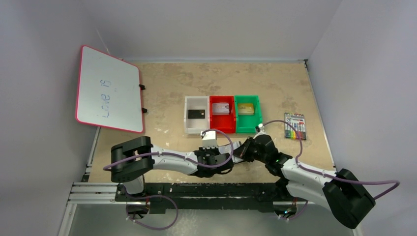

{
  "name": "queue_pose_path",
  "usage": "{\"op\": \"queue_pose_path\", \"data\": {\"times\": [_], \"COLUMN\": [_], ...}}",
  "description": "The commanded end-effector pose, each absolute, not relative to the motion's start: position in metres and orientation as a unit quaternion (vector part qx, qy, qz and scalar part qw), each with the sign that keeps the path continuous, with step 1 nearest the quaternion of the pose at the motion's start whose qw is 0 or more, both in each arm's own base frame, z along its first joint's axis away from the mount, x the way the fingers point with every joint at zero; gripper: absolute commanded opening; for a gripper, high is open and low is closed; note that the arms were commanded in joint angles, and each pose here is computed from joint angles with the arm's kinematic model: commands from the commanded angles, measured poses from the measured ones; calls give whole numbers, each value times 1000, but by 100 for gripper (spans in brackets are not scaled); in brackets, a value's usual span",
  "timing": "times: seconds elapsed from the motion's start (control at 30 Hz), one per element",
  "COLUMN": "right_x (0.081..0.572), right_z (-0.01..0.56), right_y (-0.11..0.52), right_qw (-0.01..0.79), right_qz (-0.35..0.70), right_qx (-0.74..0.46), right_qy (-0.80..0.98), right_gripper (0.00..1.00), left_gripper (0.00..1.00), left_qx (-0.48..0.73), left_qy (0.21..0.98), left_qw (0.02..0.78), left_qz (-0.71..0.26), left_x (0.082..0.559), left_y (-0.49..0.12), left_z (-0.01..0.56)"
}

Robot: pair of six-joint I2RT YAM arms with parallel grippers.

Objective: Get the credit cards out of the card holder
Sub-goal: Remove the credit card from the card holder.

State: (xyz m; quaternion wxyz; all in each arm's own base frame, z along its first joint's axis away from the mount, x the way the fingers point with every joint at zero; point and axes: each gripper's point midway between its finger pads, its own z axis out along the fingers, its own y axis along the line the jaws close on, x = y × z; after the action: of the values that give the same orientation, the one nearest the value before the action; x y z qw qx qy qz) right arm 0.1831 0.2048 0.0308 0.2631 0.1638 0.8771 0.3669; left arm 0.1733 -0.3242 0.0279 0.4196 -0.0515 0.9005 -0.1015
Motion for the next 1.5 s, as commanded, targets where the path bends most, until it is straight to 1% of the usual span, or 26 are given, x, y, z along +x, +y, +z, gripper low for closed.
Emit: {"op": "queue_pose_path", "data": {"times": [0.0, 0.03, 0.17, 0.2, 0.3, 0.43, 0.57, 0.67, 0.73, 0.83, 1.03, 1.27, 1.37, 1.4, 1.47], "right_x": [176, 175, 175, 175, 174, 172, 171, 171, 171, 172, 168, 166, 166, 166, 166], "right_z": [32, 34, 43, 44, 44, 35, 31, 28, 28, 32, 32, 30, 31, 32, 35], "right_y": [210, 213, 219, 220, 221, 218, 217, 215, 215, 215, 210, 207, 207, 208, 210], "right_qw": [253, 251, 249, 246, 240, 233, 229, 228, 230, 234, 237, 239, 239, 239, 241], "right_qz": [388, 398, 425, 429, 436, 425, 424, 417, 416, 419, 417, 414, 415, 417, 422], "right_qx": [150, 150, 154, 157, 166, 179, 183, 185, 186, 182, 182, 190, 187, 183, 174], "right_qy": [873, 870, 857, 855, 851, 856, 857, 860, 860, 858, 858, 858, 858, 858, 857], "right_gripper": [4, 6, 20, 22, 24, 24, 21, 13, 6, 0, 0, 0, 0, 1, 6], "left_gripper": [11, 11, 15, 17, 22, 27, 33, 36, 38, 39, 40, 38, 37, 36, 34], "left_qx": [-2, -1, 2, 1, -2, -9, -16, -19, -22, -27, -28, -5, -5, -10, -9], "left_qy": [918, 917, 915, 915, 914, 911, 908, 905, 903, 900, 898, 905, 908, 908, 912], "left_qw": [391, 390, 391, 391, 391, 394, 397, 400, 402, 406, 406, 384, 384, 387, 386], "left_qz": [-74, -80, -99, -102, -108, -121, -134, -144, -152, -158, -166, -183, -168, -159, -141], "left_x": [158, 158, 158, 158, 158, 158, 159, 159, 160, 161, 160, 156, 157, 158, 159], "left_y": [-309, -312, -320, -321, -322, -322, -323, -324, -326, -325, -325, -347, -345, -341, -335], "left_z": [13, 15, 21, 22, 26, 34, 42, 48, 53, 60, 61, 49, 45, 43, 38]}}
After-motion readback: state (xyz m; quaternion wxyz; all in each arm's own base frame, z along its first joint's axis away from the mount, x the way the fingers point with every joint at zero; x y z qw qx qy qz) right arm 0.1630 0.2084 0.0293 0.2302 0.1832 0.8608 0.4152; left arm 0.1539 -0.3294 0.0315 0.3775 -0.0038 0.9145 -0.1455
